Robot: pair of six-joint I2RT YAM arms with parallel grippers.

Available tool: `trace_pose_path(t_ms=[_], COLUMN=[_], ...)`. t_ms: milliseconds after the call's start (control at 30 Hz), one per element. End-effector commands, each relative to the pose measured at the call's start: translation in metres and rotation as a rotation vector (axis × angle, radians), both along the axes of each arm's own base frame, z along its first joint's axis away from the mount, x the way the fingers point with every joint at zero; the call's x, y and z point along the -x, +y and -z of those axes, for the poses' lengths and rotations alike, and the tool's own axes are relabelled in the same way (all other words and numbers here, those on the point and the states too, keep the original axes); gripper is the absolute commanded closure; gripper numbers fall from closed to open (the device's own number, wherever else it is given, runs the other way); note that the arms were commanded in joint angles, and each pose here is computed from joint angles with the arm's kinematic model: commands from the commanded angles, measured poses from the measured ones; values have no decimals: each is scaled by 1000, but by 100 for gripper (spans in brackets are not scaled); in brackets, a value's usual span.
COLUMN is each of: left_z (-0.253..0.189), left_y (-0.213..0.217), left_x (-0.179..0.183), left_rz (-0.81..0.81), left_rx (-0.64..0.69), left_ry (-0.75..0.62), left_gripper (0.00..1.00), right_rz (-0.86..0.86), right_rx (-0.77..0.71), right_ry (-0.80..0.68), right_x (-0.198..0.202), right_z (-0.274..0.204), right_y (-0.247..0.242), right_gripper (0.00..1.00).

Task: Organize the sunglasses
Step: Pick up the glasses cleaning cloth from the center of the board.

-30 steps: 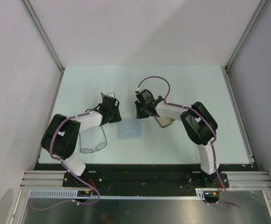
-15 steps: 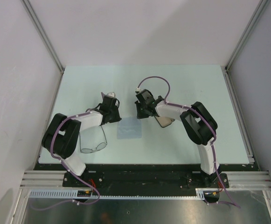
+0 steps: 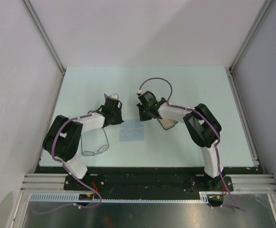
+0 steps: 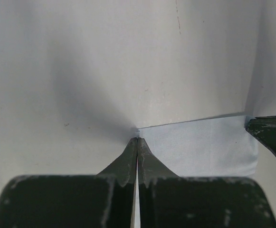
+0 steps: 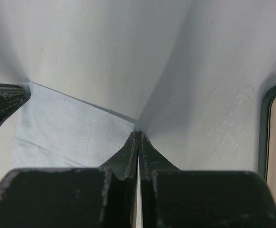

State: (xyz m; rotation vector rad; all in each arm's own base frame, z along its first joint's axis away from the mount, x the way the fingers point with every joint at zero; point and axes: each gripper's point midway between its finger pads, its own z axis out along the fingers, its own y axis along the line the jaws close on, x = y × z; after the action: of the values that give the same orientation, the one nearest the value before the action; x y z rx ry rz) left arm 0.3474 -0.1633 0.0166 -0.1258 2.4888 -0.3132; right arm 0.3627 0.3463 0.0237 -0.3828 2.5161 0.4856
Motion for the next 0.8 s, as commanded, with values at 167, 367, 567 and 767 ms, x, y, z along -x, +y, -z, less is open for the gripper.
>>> trace_pose_path(t_ms=[167, 367, 567, 767], left_z=[-11, -18, -26, -28], left_y=[-7, -10, -10, -15], left_x=[4, 7, 8, 16], left_rz=[71, 86, 85, 108], left_rx=[-18, -7, 2, 22], left_ry=[-26, -41, -58, -56], left_gripper=[100, 99, 100, 100], right_rz=[-51, -48, -50, -61], right_rx=[64, 68, 63, 53], right_ry=[-17, -22, -17, -21], right_x=[4, 6, 11, 18], right_z=[-2, -10, -19, -33], right_y=[-9, -11, -12, -11], right_gripper=[100, 100, 100, 100])
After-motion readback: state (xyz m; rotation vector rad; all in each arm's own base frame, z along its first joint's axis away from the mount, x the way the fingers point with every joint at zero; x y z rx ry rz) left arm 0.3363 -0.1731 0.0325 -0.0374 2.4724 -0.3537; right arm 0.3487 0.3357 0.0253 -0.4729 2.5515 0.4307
